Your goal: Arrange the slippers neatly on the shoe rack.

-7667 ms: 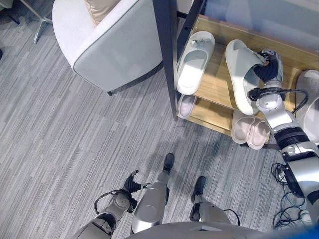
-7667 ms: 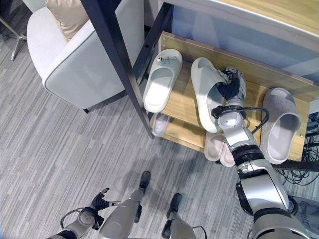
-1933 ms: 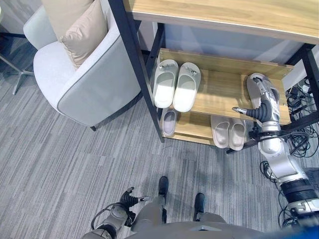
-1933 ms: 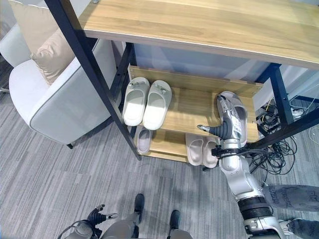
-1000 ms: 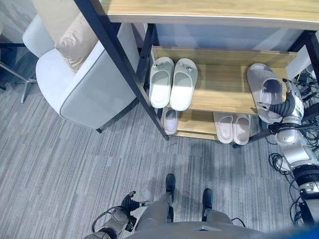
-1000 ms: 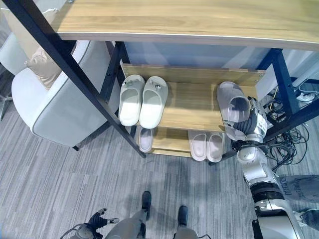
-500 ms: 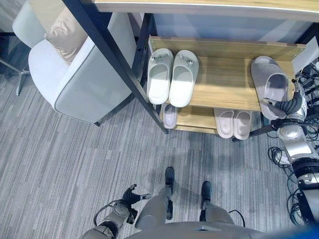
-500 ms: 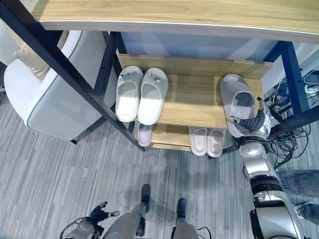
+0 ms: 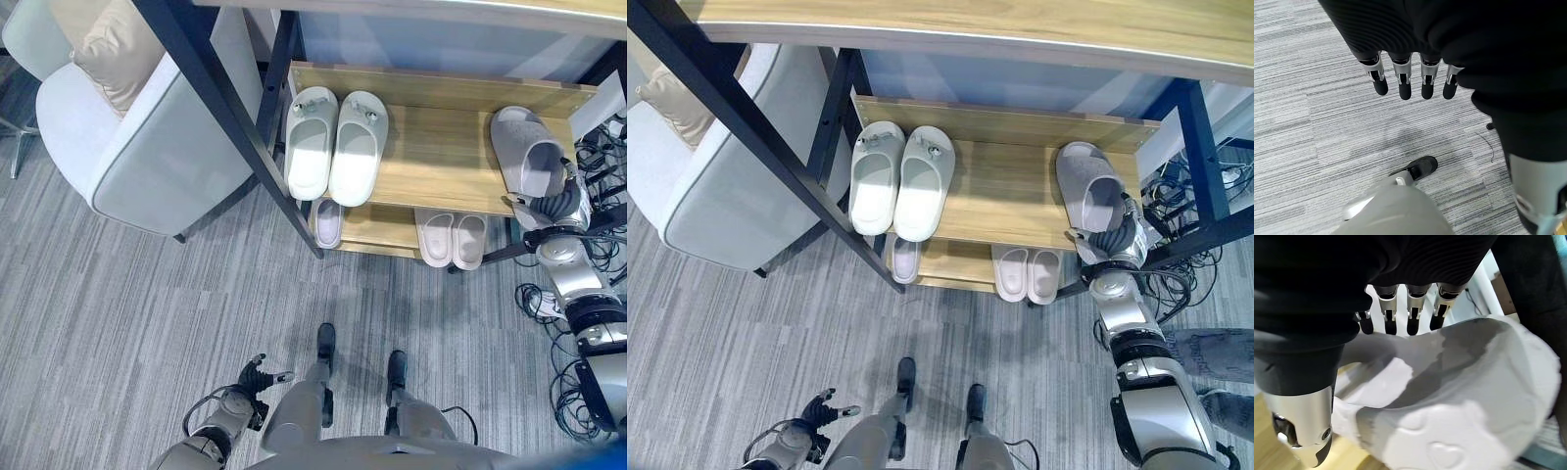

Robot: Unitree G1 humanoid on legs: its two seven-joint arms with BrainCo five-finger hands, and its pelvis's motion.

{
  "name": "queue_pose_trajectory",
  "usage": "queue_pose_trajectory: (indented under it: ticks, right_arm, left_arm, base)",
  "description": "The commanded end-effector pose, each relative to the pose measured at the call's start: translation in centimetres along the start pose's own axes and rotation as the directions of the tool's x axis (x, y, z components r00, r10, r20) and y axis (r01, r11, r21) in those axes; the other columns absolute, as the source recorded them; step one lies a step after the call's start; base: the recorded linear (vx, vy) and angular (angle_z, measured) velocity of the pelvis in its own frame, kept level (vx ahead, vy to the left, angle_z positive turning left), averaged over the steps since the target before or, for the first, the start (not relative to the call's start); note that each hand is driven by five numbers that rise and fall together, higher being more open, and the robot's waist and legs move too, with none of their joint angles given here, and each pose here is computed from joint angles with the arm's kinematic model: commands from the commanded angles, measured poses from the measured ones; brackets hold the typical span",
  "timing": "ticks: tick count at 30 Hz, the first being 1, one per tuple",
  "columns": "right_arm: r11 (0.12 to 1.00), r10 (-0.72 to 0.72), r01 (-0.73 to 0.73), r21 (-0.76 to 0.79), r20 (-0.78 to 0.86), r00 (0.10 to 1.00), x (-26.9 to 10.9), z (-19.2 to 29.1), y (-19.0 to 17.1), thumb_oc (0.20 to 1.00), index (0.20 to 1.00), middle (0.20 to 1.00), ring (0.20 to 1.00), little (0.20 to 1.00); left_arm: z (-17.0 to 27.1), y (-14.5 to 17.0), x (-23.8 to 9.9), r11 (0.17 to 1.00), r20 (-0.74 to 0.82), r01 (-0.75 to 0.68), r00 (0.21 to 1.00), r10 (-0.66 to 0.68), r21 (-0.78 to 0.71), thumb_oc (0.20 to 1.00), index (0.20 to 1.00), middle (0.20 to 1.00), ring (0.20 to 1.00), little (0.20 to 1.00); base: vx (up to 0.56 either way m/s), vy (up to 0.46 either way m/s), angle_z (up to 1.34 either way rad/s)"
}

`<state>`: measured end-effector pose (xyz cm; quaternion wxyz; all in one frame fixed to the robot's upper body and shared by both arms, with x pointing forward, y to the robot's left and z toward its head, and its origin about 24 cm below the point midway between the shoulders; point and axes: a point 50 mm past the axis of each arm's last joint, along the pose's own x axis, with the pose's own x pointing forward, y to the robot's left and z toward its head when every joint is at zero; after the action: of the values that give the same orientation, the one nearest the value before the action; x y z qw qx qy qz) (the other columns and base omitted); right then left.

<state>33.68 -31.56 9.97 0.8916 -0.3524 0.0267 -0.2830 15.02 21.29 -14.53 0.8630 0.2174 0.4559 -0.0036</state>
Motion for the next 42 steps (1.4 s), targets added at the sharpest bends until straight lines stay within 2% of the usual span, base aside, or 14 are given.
queue_pose_trajectory:
  ticks: [1, 2, 3, 4, 10, 16, 21, 25, 31, 35, 37, 42]
  right_arm:
    - [0.992, 0.037, -0.034, -0.121, 0.028, 0.999, 0.4, 0.7, 0.3, 0.89, 0.89, 0.89, 0.89, 0.89]
    - [0.992, 0.037, -0.034, -0.121, 0.028, 0.999, 0.5, 0.7, 0.3, 0.652, 0.652, 0.652, 0.652, 0.652]
    - [0.98, 0.057, -0.054, -0.194, 0.009, 0.998, 0.3, 0.0, 0.6, 0.36, 0.36, 0.36, 0.36, 0.36]
    - [0.974, 0.062, -0.06, -0.217, 0.001, 0.998, 0.2, -0.3, 0.7, 0.2, 0.2, 0.2, 0.2, 0.2]
    - [0.936, 0.099, -0.097, -0.338, -0.01, 0.995, -0.9, -1.6, 2.0, 0.2, 0.2, 0.2, 0.2, 0.2]
    - [0.922, 0.066, -0.049, -0.383, 0.031, 0.997, -2.4, -2.3, 2.8, 0.2, 0.2, 0.2, 0.2, 0.2]
    - [0.942, 0.022, 0.028, -0.335, 0.145, 0.989, -4.0, -1.2, 3.2, 0.2, 0.2, 0.2, 0.2, 0.2]
    - [0.958, 0.017, 0.045, -0.284, 0.212, 0.977, -6.2, -1.2, 3.0, 0.2, 0.2, 0.2, 0.2, 0.2]
    - [0.98, -0.003, 0.054, -0.189, 0.258, 0.966, -7.3, -0.6, 2.5, 0.2, 0.2, 0.2, 0.2, 0.2]
    - [0.99, 0.013, 0.029, -0.137, 0.292, 0.956, -8.5, -0.3, 2.0, 0.2, 0.2, 0.2, 0.2, 0.2]
    - [0.993, 0.08, -0.047, -0.106, 0.332, 0.94, -10.0, -0.2, 1.8, 0.2, 0.2, 0.2, 0.2, 0.2]
    - [0.969, 0.234, -0.19, -0.156, 0.348, 0.908, -13.6, -1.7, 1.3, 0.2, 0.2, 0.2, 0.2, 0.2]
  left_arm:
    - [-0.4, 0.6, 0.1, 1.0, -0.042, -0.028, 0.999, 0.028, 0.012, 1.0, 1.0, 1.0, 1.0, 1.0]
    - [-0.4, 0.6, 0.1, 1.0, -0.042, -0.028, 0.999, 0.029, 0.012, 1.0, 1.0, 1.0, 1.0, 1.0]
    - [-0.3, 0.6, 0.2, 1.0, -0.036, -0.026, 0.999, 0.027, 0.015, 1.0, 1.0, 1.0, 1.0, 1.0]
    - [-0.2, 0.6, 0.2, 1.0, -0.034, -0.027, 0.999, 0.027, 0.017, 1.0, 1.0, 1.0, 1.0, 1.0]
    - [0.6, 0.5, 0.4, 0.999, -0.01, -0.029, 1.0, 0.029, 0.021, 1.0, 1.0, 1.0, 1.0, 1.0]
    - [1.3, 0.3, 0.5, 0.999, 0.009, -0.039, 0.999, 0.039, 0.019, 1.0, 1.0, 1.0, 1.0, 1.0]
    - [1.3, -0.1, 0.4, 0.998, 0.011, -0.053, 0.999, 0.053, 0.022, 1.0, 1.0, 1.0, 1.0, 1.0]
    - [0.2, -0.3, 0.1, 0.998, -0.021, -0.056, 0.998, 0.057, 0.022, 1.0, 1.0, 1.0, 1.0, 1.0]
    - [-1.4, -0.6, -0.3, 0.998, -0.063, -0.043, 0.997, 0.045, 0.037, 1.0, 1.0, 1.0, 1.0, 1.0]
    - [-2.6, -0.7, -0.7, 0.999, -0.098, -0.039, 0.994, 0.042, 0.034, 1.0, 1.0, 1.0, 1.0, 1.0]
    - [-3.5, -0.5, -0.9, 0.999, -0.118, -0.037, 0.992, 0.041, 0.033, 1.0, 1.0, 1.0, 1.0, 1.0]
    - [-5.6, 0.0, -1.7, 0.998, -0.166, -0.046, 0.985, 0.051, 0.031, 1.0, 1.0, 1.0, 1.0, 1.0]
  base:
    - [0.0, 0.0, 0.0]
    - [0.0, 0.0, 0.0]
    - [0.0, 0.0, 0.0]
    - [0.0, 0.0, 0.0]
    - [0.0, 0.0, 0.0]
    - [0.0, 0.0, 0.0]
    - [0.0, 0.0, 0.0]
    - [0.03, -0.005, -0.03]
    - [0.02, 0.003, -0.09]
    - [0.0, 0.0, -0.02]
    - [0.01, -0.008, 0.03]
    - [0.05, -0.025, -0.05]
